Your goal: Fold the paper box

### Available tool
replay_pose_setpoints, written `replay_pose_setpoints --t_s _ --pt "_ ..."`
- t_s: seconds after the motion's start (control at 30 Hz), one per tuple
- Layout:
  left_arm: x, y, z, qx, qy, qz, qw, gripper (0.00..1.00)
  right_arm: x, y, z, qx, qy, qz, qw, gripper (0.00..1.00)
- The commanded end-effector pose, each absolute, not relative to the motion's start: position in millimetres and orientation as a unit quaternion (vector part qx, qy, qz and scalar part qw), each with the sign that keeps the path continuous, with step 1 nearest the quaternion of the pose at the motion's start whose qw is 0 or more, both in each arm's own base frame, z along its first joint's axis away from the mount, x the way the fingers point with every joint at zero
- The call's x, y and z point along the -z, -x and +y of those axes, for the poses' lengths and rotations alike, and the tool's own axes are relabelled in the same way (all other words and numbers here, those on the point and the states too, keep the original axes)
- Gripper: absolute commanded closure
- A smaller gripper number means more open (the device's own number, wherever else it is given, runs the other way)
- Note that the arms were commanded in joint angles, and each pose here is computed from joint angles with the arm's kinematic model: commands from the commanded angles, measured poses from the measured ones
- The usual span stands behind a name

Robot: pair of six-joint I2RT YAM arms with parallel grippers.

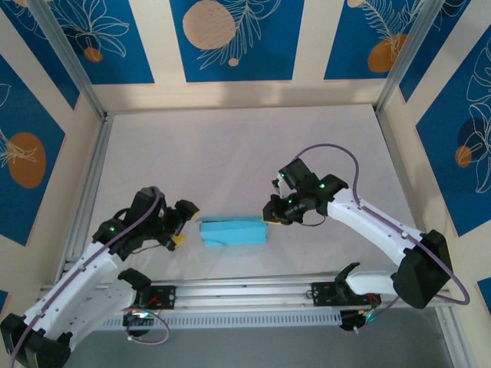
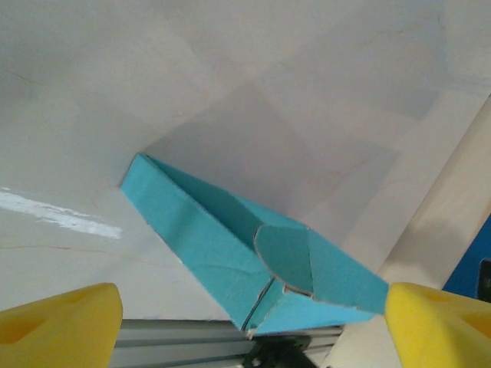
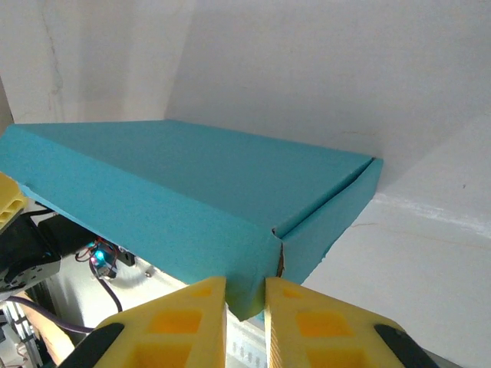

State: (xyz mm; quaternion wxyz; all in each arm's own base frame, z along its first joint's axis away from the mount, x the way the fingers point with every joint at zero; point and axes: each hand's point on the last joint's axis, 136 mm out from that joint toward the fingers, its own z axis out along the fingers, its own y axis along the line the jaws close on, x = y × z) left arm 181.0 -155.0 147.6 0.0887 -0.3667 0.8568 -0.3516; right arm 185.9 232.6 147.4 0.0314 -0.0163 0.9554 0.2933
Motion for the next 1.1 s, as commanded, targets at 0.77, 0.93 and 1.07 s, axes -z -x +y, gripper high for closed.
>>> replay_pose_setpoints --t_s 0.77,0.93,1.07 --pt "-102 -191 -181 0.33 0.458 0.825 0.029 0.33 -129 -176 215 -0.222 -0.002 0.975 0.006 0.8" --pt "-105 -189 -180 0.333 0.459 0.823 0.037 0.5 -130 -177 216 -0.221 -0.002 0.975 0.007 0.8" --pt "-108 -187 -180 0.333 0.458 0.823 0.039 0.56 -130 -177 216 -0.221 -0.003 0.975 0.006 0.8"
